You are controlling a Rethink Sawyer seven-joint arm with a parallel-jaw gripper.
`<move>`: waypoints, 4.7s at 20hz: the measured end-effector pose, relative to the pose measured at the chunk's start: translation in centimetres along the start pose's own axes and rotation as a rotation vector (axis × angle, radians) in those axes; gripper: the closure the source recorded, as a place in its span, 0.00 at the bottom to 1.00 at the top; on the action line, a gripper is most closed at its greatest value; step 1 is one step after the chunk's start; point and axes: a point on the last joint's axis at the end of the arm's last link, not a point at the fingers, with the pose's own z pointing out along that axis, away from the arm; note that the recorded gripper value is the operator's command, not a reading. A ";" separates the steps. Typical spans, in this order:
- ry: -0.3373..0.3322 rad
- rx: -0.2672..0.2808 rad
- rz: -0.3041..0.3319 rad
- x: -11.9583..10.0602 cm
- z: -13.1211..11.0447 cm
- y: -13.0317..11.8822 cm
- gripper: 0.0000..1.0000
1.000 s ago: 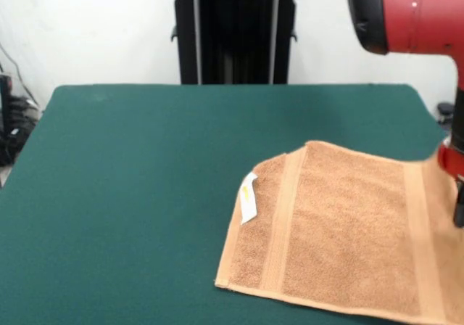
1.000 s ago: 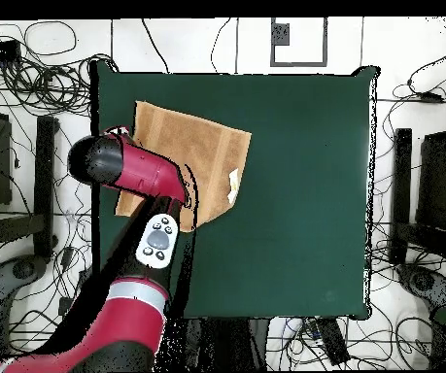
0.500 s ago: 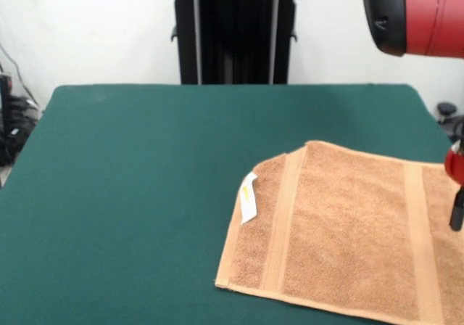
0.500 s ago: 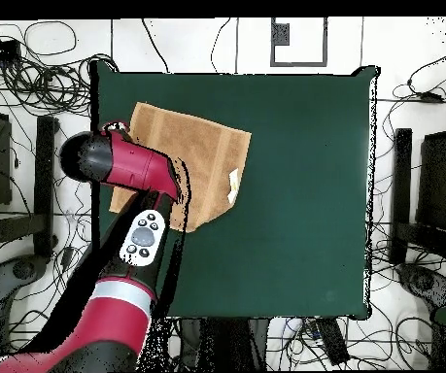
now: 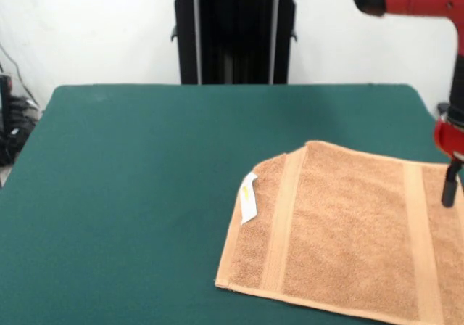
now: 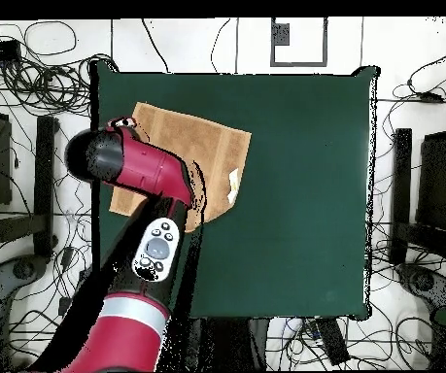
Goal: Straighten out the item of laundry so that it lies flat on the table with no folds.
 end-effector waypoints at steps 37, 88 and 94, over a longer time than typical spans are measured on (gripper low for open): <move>-0.011 0.000 -0.019 -6.6 -1.3 -3.7 0.00; -0.037 0.128 -0.001 -10.7 4.9 -17.0 0.00; -0.061 0.095 -0.044 -11.1 5.6 -17.6 0.00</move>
